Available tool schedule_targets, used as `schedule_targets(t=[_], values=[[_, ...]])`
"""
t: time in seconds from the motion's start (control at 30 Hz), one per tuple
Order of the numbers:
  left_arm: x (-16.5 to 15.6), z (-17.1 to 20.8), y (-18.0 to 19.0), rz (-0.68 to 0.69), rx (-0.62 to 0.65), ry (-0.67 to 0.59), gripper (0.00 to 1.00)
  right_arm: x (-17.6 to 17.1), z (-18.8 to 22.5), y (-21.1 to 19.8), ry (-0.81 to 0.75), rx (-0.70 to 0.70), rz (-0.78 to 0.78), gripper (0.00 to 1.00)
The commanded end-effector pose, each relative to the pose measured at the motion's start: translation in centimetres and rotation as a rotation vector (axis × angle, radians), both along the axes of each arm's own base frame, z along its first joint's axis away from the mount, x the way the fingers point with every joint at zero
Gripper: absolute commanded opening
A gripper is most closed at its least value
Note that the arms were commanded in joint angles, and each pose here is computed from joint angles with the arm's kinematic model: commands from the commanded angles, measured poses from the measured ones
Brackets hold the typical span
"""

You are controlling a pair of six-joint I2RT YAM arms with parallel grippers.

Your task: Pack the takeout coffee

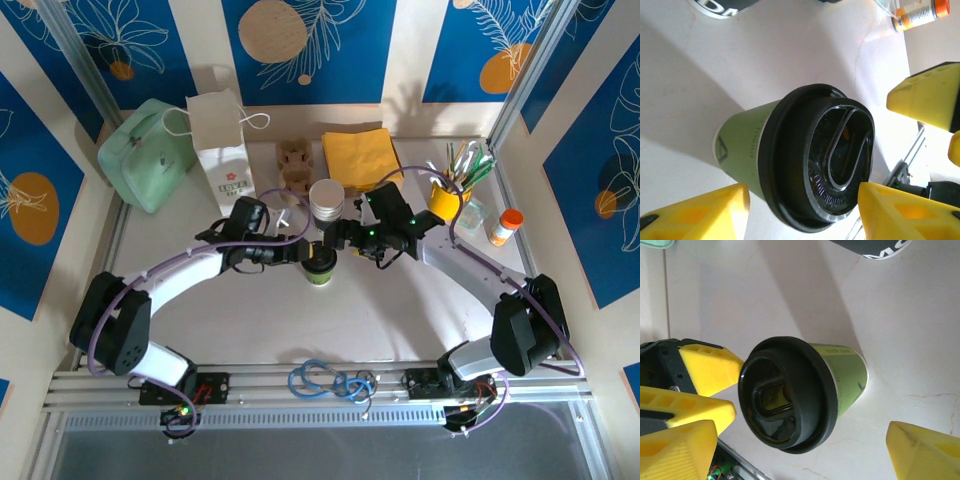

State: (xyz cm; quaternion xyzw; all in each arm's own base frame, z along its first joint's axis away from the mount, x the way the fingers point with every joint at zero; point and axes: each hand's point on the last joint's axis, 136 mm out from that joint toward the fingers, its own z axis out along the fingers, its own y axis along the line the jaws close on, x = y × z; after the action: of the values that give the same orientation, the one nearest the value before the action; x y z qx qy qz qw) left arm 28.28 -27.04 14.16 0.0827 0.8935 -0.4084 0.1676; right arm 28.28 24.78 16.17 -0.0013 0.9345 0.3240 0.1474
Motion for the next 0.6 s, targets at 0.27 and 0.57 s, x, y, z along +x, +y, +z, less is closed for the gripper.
schedule_targets(t=[0.27,0.57], values=[[-0.5,3.8,12.3,0.431,0.307,-0.188,0.76,-1.7,2.7,1.3,-0.149,-0.259,0.103,0.91],[-2.1,5.2,17.1,0.584,0.400,-0.282,0.85,-1.7,2.1,2.8,-0.189,-0.514,0.179,0.98]])
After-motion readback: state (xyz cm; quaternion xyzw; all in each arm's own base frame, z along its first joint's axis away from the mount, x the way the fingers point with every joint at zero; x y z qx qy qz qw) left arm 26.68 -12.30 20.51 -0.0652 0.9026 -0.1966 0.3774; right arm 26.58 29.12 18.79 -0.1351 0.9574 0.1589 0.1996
